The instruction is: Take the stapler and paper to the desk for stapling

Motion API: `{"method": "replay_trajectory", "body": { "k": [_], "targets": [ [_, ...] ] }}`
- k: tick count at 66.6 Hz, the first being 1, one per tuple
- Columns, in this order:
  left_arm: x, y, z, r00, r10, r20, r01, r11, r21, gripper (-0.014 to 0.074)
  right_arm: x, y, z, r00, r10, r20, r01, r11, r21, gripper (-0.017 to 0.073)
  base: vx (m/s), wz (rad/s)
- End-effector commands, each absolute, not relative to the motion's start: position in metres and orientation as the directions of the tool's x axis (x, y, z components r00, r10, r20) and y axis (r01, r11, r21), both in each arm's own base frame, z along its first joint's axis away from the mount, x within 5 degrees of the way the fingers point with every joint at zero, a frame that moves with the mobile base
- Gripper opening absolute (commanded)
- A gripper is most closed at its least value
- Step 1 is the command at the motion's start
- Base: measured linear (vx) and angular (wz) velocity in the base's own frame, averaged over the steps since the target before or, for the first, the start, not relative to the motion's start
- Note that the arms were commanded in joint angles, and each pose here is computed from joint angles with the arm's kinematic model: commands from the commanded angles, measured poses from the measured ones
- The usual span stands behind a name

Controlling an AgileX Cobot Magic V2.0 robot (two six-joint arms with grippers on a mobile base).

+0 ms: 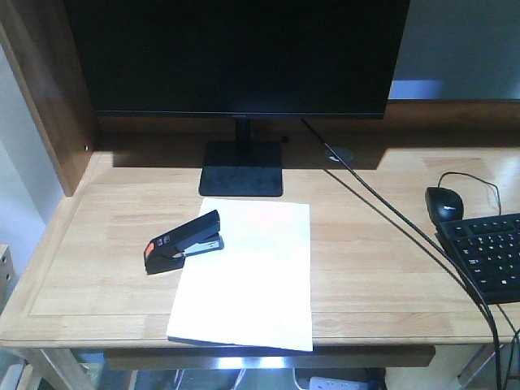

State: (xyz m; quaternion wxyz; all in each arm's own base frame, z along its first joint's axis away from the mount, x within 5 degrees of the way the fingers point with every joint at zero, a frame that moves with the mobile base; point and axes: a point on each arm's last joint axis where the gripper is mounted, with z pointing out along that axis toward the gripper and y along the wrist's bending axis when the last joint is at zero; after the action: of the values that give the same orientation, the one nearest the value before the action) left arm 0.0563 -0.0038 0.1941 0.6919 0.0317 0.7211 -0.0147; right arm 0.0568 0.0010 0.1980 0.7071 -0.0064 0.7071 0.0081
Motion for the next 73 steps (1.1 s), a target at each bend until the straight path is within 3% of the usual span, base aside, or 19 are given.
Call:
{"method": "replay_trajectory", "body": {
  "k": [1,73],
  "targets": [
    [0.0565,-0.0041,0.1916,0.014,0.014,-1.0,0.07,0.997,0.015,-0.0007,0.0556,0.0011,0.2037,0.08,-0.028,-0.996,-0.018,0.999,-0.029,-0.0009,0.0,0.0],
    [0.0565,-0.0041,0.1916,0.014,0.014,-1.0,0.07,0.997,0.015,-0.0007,0.0556,0.0011,0.204,0.081,-0.03,-0.996,-0.018,0.999,-0.031,-0.0009,0.0,0.0]
  ]
}}
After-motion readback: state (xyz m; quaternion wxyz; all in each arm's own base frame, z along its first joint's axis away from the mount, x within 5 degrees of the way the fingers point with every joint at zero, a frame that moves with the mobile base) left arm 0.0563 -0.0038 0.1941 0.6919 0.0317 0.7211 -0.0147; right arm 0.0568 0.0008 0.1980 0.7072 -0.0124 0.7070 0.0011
